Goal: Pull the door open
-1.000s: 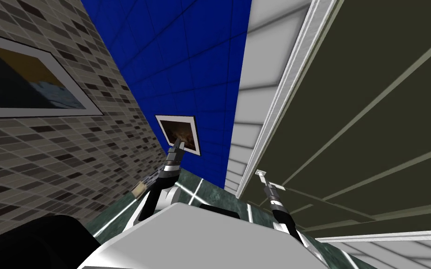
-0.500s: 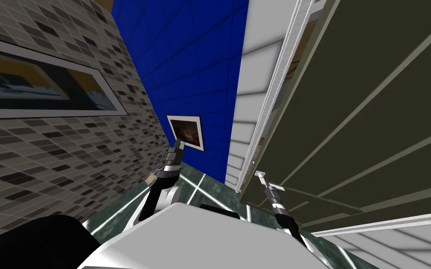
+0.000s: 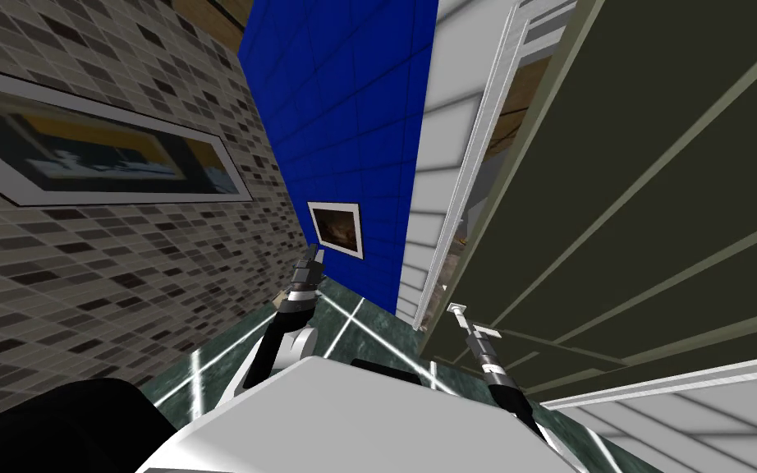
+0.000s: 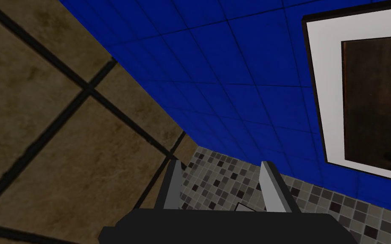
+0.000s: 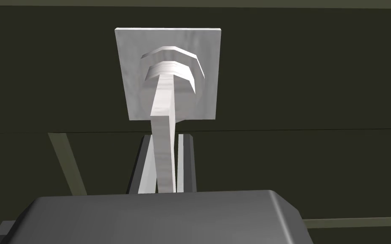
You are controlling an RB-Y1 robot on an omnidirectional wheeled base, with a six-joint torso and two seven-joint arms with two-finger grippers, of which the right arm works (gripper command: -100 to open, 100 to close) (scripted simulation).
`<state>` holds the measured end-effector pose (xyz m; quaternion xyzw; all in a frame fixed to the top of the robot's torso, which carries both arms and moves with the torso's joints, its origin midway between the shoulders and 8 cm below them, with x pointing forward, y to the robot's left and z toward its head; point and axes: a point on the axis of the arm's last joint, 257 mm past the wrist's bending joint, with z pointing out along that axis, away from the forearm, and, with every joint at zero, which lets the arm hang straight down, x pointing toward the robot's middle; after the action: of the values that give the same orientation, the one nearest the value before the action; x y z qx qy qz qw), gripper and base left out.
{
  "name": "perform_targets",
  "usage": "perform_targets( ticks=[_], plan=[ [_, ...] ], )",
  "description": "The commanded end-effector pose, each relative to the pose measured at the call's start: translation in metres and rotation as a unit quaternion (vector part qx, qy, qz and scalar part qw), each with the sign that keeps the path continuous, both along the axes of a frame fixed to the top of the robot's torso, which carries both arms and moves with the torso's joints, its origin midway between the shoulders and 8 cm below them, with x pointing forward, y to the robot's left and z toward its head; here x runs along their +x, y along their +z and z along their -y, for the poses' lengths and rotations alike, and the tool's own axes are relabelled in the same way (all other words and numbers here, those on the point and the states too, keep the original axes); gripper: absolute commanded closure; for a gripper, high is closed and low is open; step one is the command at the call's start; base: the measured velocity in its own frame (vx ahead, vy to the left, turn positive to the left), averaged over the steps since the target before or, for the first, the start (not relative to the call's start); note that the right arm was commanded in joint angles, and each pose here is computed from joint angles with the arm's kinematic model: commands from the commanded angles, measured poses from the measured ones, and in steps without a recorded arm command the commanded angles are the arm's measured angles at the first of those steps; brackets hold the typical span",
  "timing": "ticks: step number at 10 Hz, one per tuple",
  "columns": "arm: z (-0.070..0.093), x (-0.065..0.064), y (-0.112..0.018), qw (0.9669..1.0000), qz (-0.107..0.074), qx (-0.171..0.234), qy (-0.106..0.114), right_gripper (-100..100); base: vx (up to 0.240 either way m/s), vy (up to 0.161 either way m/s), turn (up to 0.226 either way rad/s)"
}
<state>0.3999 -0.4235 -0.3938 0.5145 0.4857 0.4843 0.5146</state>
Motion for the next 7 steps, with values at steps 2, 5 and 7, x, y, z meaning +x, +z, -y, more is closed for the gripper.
perform_targets(
  ticks=[2, 5, 7],
  plan=[
    [0.001, -0.012, 0.000, 0.9999, 0.000, 0.000, 0.015, 100, -0.233, -0.072, 0.144],
    [0.001, -0.024, 0.001, 0.9995, 0.001, 0.000, 0.031, 100, -0.173, -0.047, 0.098],
    [0.001, -0.025, 0.000, 0.9995, -0.001, 0.001, 0.033, 100, -0.172, -0.072, 0.120]
  ],
)
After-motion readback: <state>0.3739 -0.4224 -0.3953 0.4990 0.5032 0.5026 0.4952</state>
